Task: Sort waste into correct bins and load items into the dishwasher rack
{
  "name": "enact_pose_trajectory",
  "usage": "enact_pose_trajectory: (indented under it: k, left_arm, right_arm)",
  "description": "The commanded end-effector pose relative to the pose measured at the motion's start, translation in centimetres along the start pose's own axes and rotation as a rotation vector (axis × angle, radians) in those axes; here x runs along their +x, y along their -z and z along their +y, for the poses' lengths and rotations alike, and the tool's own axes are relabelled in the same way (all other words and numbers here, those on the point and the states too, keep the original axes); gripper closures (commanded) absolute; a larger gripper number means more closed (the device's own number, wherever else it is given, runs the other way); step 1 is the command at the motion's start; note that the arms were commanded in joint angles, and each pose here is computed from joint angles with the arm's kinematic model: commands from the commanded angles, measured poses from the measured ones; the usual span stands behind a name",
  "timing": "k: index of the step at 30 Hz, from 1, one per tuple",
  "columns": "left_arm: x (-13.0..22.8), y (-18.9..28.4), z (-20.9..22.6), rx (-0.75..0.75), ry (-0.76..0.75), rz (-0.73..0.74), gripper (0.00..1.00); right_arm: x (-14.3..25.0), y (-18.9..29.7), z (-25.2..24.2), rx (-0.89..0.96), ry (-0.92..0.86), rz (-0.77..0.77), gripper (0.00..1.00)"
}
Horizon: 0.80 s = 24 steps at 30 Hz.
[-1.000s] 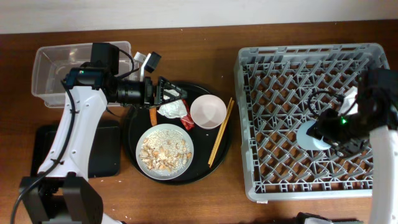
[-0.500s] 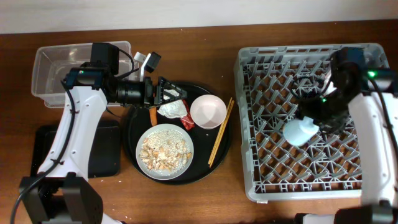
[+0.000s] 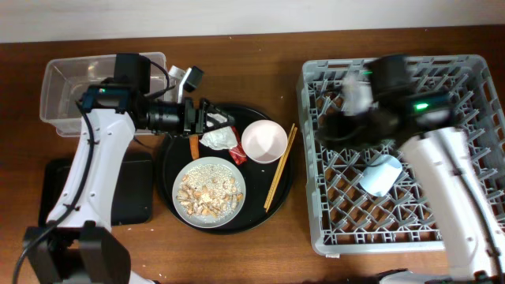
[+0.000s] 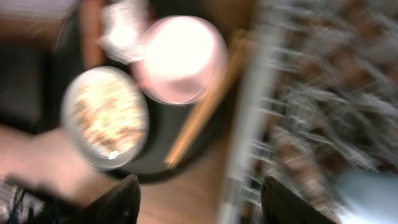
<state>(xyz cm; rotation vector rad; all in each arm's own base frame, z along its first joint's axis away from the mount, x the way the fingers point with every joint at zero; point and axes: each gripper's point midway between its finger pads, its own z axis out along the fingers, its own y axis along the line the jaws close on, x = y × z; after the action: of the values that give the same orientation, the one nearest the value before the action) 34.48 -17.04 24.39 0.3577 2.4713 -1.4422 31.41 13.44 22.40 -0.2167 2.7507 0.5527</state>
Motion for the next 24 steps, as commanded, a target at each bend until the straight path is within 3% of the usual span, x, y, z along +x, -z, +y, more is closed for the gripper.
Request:
enact_pose_trajectory:
  k: [1,3,6,7,10,14,18,20,24]
  left_arm:
    - [-1.7,7.8,2.1,-0.607,0.022,-0.171,0.23]
    - [-2.1,14.5,1.3,-0.919,0.010,-0.330,0.16]
    - [-1.4,19.7,-1.2,-1.088,-0.039,-0.485,0.01]
    - [-0.9,20.8,-2.0,-1.114,-0.047,-0.515,0.01]
    - [-0.5,21.4,-3.0,-1.114,-0.062,-0.546,0.01]
    - [-0.4,21.4,-2.9,-1.115,-0.060,-0.541,0.01]
    - [0.1,21.2,-2.7,-1.119,-0.049,-0.521,0.01]
    - [0.1,21.2,-2.7,-1.118,-0.049,-0.520,0.01]
    - [0.1,21.2,-2.7,-1.119,-0.049,-0.521,0.01]
  right_arm:
    - [-0.4,-3.8,3.4,0.088,0.013,-0.001,0.51]
    - [-0.4,-7.4,2.7,0.234,-0.055,0.009,0.61]
    - [-0.4,-12.5,1.5,0.310,-0.109,0.056,0.62]
    - [-0.6,-14.3,1.1,0.318,-0.109,0.066,0.62]
    - [-0.1,-18.5,-0.4,0.356,-0.117,0.116,0.62]
    - [1.3,-20.6,-2.6,0.391,-0.193,0.189,0.63]
    - [1.3,-20.5,-2.9,0.383,-0.203,0.199,0.64]
    - [1.1,-20.3,-2.1,0.340,-0.127,0.211,0.64]
    - [-1.0,-17.2,-1.6,0.330,-0.091,0.127,0.62]
